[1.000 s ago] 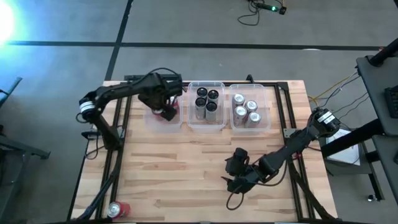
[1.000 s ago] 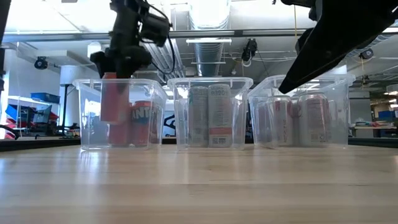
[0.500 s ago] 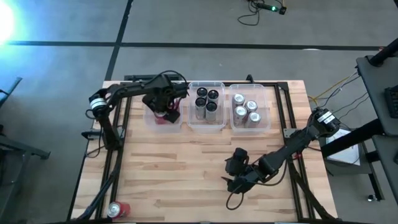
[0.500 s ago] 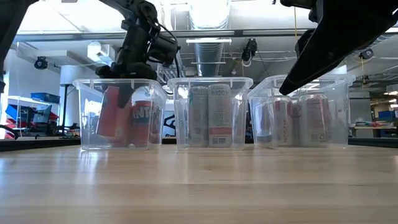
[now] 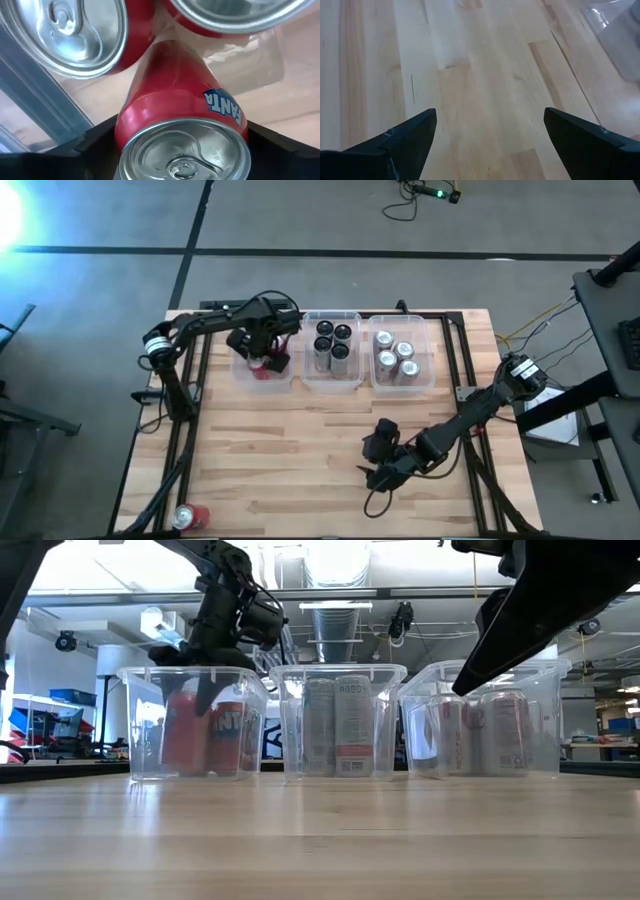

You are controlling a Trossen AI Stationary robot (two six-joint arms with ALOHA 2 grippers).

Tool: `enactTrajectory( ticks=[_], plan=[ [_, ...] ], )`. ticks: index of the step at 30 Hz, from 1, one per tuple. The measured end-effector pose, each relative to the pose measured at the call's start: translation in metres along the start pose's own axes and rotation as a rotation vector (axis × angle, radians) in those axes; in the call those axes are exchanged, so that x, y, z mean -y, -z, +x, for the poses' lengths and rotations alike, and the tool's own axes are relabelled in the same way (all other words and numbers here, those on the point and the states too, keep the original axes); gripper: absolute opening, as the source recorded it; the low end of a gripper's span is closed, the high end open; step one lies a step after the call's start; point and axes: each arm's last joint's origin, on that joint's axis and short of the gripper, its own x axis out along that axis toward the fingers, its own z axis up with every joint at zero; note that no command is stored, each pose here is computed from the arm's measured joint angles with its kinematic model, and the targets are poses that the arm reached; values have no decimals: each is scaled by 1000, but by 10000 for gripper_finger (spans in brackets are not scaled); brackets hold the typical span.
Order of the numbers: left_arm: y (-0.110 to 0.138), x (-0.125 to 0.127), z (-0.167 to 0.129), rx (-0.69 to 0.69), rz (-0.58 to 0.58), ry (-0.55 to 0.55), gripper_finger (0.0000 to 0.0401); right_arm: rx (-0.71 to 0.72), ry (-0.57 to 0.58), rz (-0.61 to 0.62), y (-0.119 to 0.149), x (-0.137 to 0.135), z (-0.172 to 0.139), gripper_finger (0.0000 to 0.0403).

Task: Sort soda cans
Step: Put the red soda can into the left transparent bin

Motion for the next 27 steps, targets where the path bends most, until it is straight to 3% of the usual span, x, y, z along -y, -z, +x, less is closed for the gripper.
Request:
enactTrajectory(
  ticks=[15, 22, 27],
  plan=[
    [4, -4, -10, -33, 15, -33, 333, -17, -19, -18, 1, -1, 0, 364],
    [8, -3, -56, 98, 47, 24, 333, -12, -21, -36, 0, -2, -1, 364],
    [41, 8, -101, 237, 142, 147, 334, -12, -18, -56, 0, -1, -1, 364]
  ],
)
